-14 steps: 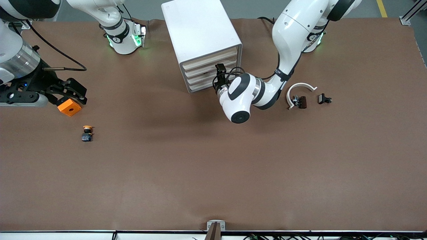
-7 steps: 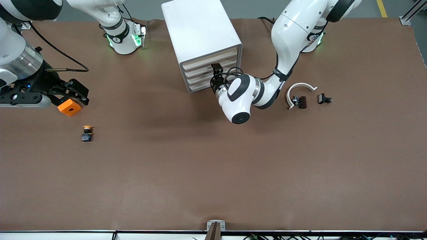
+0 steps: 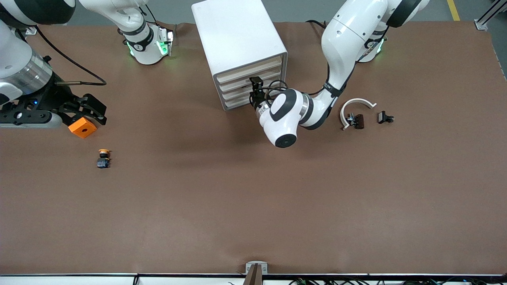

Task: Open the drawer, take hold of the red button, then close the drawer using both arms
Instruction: 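Grasp the drawer handle with the left gripper, then pull the drawer open with the left gripper while the right gripper approaches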

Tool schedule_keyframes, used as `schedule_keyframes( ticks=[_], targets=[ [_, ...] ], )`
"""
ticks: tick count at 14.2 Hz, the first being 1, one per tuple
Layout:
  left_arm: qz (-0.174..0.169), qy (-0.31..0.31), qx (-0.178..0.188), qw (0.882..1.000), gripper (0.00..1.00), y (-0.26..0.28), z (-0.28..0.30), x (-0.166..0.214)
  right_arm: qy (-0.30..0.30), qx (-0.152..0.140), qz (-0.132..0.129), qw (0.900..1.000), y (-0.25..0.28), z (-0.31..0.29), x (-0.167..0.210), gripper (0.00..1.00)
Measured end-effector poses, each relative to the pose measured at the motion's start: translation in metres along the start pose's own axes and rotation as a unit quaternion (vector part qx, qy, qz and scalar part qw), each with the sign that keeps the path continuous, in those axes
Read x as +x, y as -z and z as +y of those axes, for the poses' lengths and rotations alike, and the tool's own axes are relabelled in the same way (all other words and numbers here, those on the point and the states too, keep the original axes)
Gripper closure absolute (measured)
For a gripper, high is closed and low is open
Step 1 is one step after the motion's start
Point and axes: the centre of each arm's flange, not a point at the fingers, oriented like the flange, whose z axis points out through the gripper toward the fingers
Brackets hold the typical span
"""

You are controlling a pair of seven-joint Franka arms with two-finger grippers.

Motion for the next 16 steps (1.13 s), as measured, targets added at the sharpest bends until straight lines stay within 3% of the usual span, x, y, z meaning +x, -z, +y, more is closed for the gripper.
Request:
schedule_keyframes(
  ticks=[3,4,8,12,16],
  targets=[
    [0.009,0.011,0.005,1.0,0.34,-0.01,-0.004,-0.004,0.0,0.0,0.001,1.0,0.0,0.0,0.0,0.0],
    [0.013,0.014,0.009,1.0,0.41,-0.012,-0.006,-0.004,0.0,0.0,0.001,1.0,0.0,0.0,0.0,0.0],
    [0.017,0.026,0.015,0.999,0.84,-0.012,-0.005,-0.001,0.0,0.001,0.002,1.0,0.0,-0.001,0.001,0.0],
    [0.014,0.053,0.018,0.998,0.85,-0.007,0.001,0.004,0.001,0.0,0.002,1.0,-0.001,-0.001,0.001,0.0],
    [-0.029,0.067,0.01,0.997,0.86,0.041,0.017,0.024,0.011,0.003,0.007,1.0,-0.008,-0.014,0.005,0.0]
  ],
)
